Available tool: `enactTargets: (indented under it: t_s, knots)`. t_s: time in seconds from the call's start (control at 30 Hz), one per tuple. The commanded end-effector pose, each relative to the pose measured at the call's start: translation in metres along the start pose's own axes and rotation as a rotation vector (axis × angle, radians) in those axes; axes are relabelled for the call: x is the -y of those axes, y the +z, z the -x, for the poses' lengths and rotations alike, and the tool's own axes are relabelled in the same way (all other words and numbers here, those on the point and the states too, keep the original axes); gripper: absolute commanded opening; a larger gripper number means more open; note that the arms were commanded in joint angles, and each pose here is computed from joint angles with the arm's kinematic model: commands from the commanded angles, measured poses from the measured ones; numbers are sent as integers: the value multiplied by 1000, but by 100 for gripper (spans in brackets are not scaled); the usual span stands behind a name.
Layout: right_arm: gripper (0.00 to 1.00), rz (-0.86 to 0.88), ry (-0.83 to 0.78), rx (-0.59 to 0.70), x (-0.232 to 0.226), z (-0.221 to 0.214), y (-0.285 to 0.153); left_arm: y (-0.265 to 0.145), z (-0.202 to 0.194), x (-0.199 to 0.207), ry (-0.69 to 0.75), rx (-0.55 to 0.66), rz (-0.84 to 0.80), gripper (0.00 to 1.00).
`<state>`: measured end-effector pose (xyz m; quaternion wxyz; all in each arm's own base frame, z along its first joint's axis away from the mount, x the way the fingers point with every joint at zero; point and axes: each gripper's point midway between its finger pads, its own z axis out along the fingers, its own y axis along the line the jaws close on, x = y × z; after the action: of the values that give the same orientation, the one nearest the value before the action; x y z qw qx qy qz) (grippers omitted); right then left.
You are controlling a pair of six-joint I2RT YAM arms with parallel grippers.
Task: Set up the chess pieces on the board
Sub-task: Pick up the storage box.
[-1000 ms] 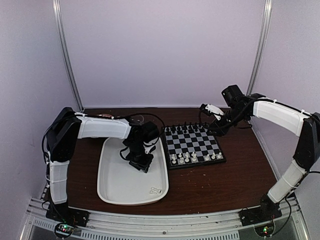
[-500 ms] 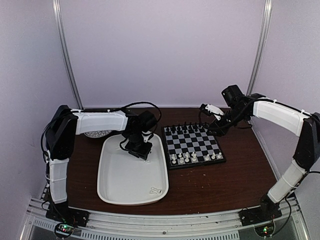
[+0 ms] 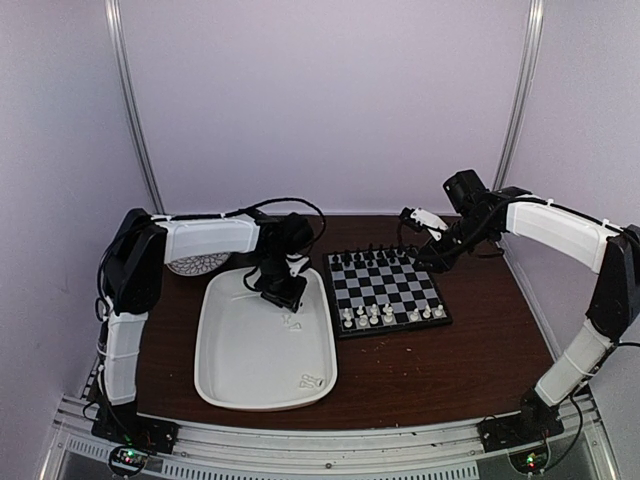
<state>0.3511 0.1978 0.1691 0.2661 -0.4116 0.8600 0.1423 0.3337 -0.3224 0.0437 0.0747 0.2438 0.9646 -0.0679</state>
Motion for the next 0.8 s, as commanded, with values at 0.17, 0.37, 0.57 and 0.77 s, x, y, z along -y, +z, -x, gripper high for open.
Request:
enactTargets:
  t_s: [0.17, 0.37, 0.57, 0.77]
  knots:
    - [34, -2, -5, -1, 2, -1, -2, 15, -16, -16, -48, -84, 93, 38]
    - [34, 0, -3, -6, 2, -2, 0, 27, -27, -6, -62, -138, 35, 32]
    - [34, 2, -2, -9, 2, -2, 1, 27, -28, 11, -58, -130, 10, 31]
    - [34, 2, -2, -10, 2, -2, 1, 28, -36, 11, -81, -114, 46, 35]
